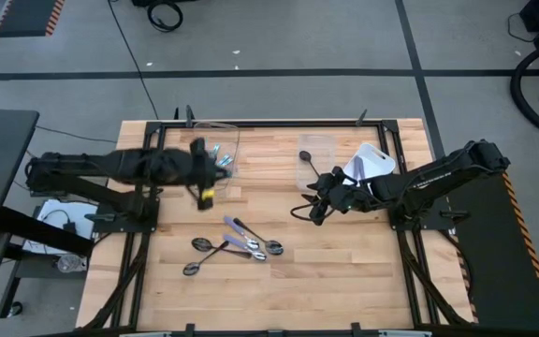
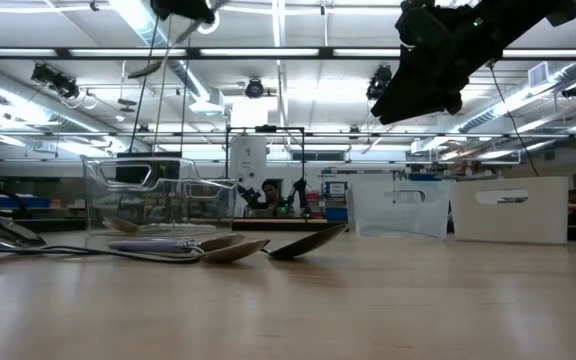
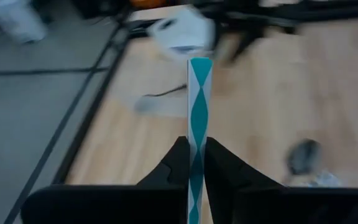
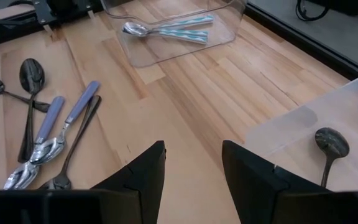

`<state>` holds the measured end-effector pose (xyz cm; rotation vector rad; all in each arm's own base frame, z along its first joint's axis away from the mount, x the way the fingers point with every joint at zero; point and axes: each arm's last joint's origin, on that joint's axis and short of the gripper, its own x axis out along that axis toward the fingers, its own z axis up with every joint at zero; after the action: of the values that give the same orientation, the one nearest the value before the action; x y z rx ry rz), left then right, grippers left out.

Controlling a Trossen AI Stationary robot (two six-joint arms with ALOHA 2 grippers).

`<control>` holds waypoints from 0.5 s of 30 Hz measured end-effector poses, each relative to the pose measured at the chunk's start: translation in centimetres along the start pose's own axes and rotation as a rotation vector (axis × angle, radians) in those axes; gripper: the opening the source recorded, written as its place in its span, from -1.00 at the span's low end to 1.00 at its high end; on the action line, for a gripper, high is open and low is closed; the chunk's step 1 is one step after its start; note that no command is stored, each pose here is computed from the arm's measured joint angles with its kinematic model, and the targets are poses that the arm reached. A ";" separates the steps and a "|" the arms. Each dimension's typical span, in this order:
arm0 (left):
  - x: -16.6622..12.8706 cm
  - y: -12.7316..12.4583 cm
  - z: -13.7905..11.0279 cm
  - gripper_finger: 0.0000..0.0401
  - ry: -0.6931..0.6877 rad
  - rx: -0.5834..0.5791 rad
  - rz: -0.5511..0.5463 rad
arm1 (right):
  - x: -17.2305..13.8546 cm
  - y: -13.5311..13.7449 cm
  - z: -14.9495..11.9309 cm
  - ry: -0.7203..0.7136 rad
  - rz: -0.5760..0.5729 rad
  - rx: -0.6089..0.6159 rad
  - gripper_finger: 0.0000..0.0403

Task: Sort silverware by color (type)
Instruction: Put the green pattern spoon into the transparent bin

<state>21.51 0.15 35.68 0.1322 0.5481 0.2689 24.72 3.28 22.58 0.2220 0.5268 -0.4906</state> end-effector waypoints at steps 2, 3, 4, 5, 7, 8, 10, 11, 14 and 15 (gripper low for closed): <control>0.4 1.6 -0.1 -0.85 0.015 -0.048 0.065 | -0.1 0.1 0.0 -0.003 0.006 -0.002 -0.16; 0.6 2.4 -0.2 -0.85 0.018 -0.080 0.098 | -0.1 0.2 -0.1 -0.003 0.007 -0.004 -0.16; 0.8 3.3 -0.2 -0.85 0.019 -0.110 0.130 | -0.2 0.2 -0.1 -0.003 0.008 -0.005 -0.16; 1.0 4.1 -0.3 -0.84 0.020 -0.136 0.158 | -0.2 0.3 -0.1 -0.004 0.009 -0.007 -0.16; 1.5 5.6 -0.4 -0.83 0.017 -0.192 0.194 | -0.3 0.4 -0.2 -0.008 0.006 -0.010 -0.16; 1.6 6.4 -0.6 -0.83 0.024 -0.211 0.207 | -0.3 0.5 -0.2 -0.010 0.004 -0.012 -0.16; 2.2 7.7 -0.7 -0.83 0.011 -0.246 0.219 | -0.4 0.5 -0.2 -0.012 0.004 -0.012 -0.16; 2.5 8.2 -0.8 -0.83 0.002 -0.264 0.220 | -0.4 0.5 -0.2 -0.011 0.006 -0.012 -0.16; 3.9 9.5 -2.1 -0.83 0.059 -0.297 0.222 | -0.5 0.7 -0.3 -0.011 0.009 -0.015 -0.16; 4.2 9.8 -2.2 -0.83 0.054 -0.311 0.221 | -0.5 0.7 -0.3 -0.011 0.011 -0.016 -0.16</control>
<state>21.69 10.84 33.59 -0.1173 0.5391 0.5698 24.57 4.16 22.61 0.2066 0.5188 -0.4765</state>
